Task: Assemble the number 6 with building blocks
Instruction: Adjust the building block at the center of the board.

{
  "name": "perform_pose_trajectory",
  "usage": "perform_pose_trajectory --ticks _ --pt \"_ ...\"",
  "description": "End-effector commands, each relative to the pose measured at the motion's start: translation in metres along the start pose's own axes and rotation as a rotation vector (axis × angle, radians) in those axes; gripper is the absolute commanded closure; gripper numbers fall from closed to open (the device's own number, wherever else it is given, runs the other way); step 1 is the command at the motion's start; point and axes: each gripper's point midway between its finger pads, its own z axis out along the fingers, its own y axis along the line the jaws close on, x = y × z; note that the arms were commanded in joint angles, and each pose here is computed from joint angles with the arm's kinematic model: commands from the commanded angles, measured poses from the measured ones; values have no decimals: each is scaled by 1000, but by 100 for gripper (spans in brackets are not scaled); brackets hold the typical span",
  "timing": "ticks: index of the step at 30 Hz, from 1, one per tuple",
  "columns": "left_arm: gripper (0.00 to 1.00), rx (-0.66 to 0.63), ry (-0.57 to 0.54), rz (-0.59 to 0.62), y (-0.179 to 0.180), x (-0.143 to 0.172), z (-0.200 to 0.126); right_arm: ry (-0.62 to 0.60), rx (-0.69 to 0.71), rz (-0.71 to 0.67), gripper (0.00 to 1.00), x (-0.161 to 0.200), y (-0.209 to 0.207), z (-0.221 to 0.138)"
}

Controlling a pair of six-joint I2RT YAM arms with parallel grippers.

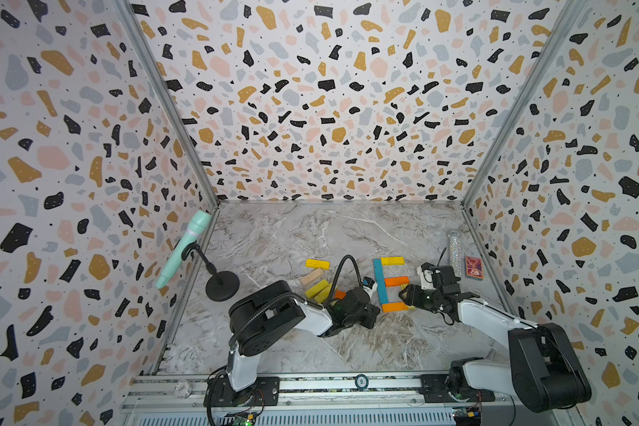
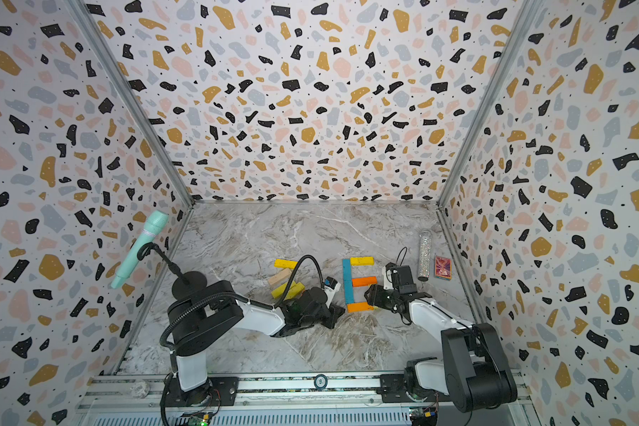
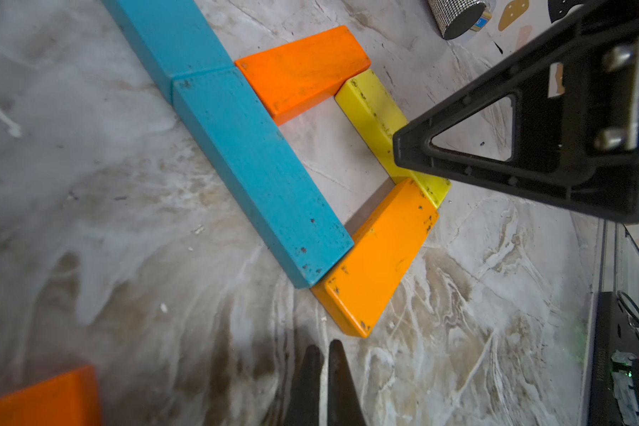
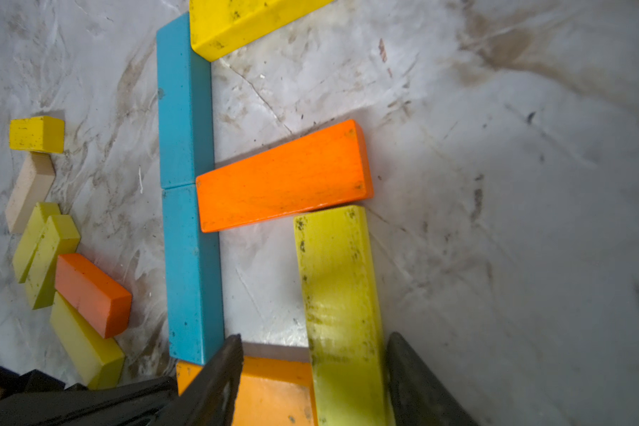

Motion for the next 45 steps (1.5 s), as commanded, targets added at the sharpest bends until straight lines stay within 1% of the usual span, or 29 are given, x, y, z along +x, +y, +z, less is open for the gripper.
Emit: perform_pose_trajectory --ticks 1,14,20,30,35,41,43,45 --pt "100 -57 46 -1 19 17 1 18 3 15 37 7 -1 0" --pt "100 -44 48 -3 17 18 2 -15 7 30 36 5 -1 -7" --pt "100 -65 50 -8 22 20 3 -9 -3 41 36 10 -1 -6" --pt "100 -64 58 -7 24 23 4 -4 -4 58 35 19 -4 -5" --pt "100 -70 58 -4 25 23 4 -6 -6 58 35 18 -4 -5" --pt "100 -75 52 -7 25 21 3 -24 -18 56 35 12 1 -7" --pt "100 -77 44 -10 26 16 1 -34 1 40 35 5 1 -10" --pt "100 -76 28 -16 25 7 -2 -61 18 21 35 -9 1 -16"
